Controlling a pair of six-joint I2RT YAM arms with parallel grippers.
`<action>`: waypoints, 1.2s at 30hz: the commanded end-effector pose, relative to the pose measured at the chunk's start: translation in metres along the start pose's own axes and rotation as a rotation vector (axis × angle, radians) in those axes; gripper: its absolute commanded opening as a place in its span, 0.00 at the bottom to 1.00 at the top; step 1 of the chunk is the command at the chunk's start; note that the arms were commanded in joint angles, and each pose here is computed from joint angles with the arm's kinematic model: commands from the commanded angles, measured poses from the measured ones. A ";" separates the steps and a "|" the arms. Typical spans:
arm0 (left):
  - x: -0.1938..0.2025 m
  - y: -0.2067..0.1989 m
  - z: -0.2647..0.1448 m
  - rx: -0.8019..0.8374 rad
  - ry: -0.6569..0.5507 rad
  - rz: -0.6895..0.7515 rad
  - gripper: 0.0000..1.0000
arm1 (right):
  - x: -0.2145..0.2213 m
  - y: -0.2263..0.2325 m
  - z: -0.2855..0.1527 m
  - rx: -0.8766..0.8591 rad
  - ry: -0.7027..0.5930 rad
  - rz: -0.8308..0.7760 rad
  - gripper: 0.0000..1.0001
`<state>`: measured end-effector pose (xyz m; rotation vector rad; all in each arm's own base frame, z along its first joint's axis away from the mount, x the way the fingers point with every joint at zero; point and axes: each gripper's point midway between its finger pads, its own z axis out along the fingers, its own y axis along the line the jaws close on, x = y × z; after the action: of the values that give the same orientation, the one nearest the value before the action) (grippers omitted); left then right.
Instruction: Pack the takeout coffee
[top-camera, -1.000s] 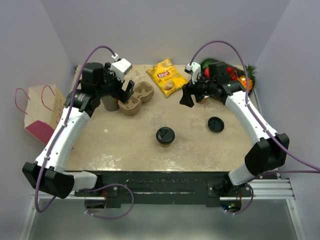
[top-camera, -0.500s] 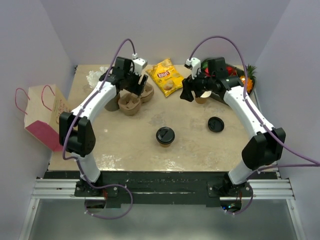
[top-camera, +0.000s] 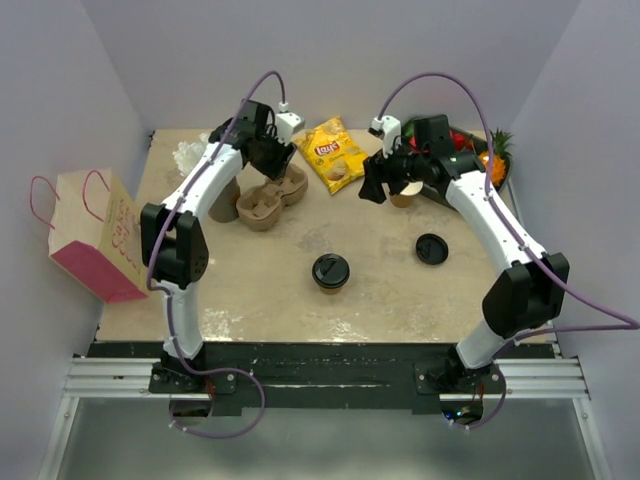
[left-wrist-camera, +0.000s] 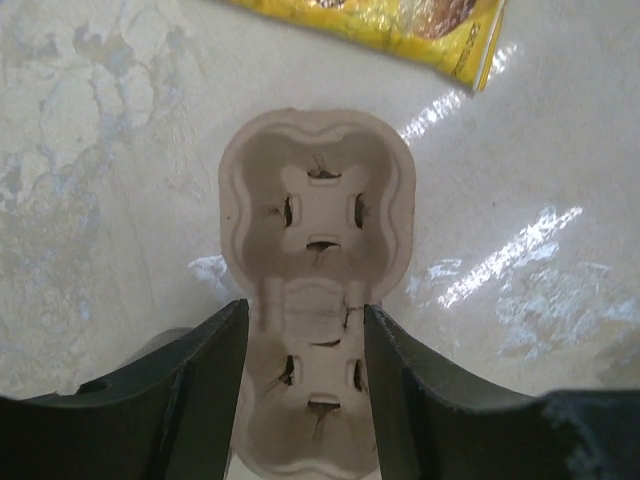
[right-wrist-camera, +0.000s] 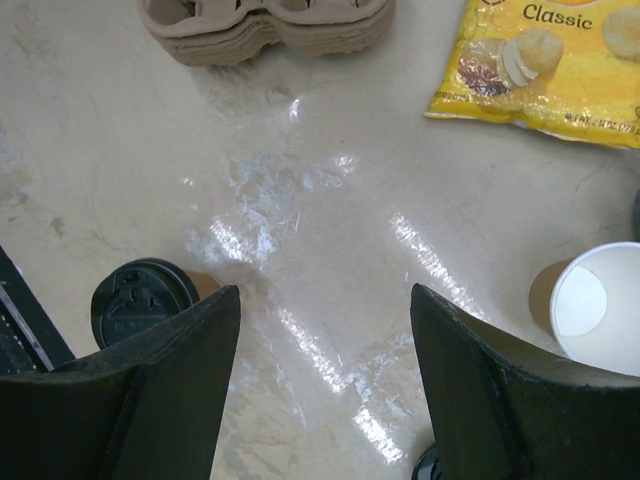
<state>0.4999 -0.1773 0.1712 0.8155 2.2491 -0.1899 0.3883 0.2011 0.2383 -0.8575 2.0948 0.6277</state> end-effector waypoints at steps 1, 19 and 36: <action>0.007 0.004 -0.008 0.050 0.030 0.081 0.55 | -0.004 0.014 -0.020 -0.012 -0.024 -0.033 0.72; 0.040 0.003 0.029 0.085 0.137 0.046 0.56 | 0.013 0.020 -0.026 0.001 -0.019 -0.018 0.74; 0.046 0.006 0.032 0.114 0.145 -0.036 0.53 | 0.024 0.020 -0.022 -0.001 -0.006 0.000 0.74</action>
<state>0.4899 -0.1628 0.1008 0.9144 2.4370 -0.2652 0.3525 0.1892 0.2240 -0.8588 2.1356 0.6296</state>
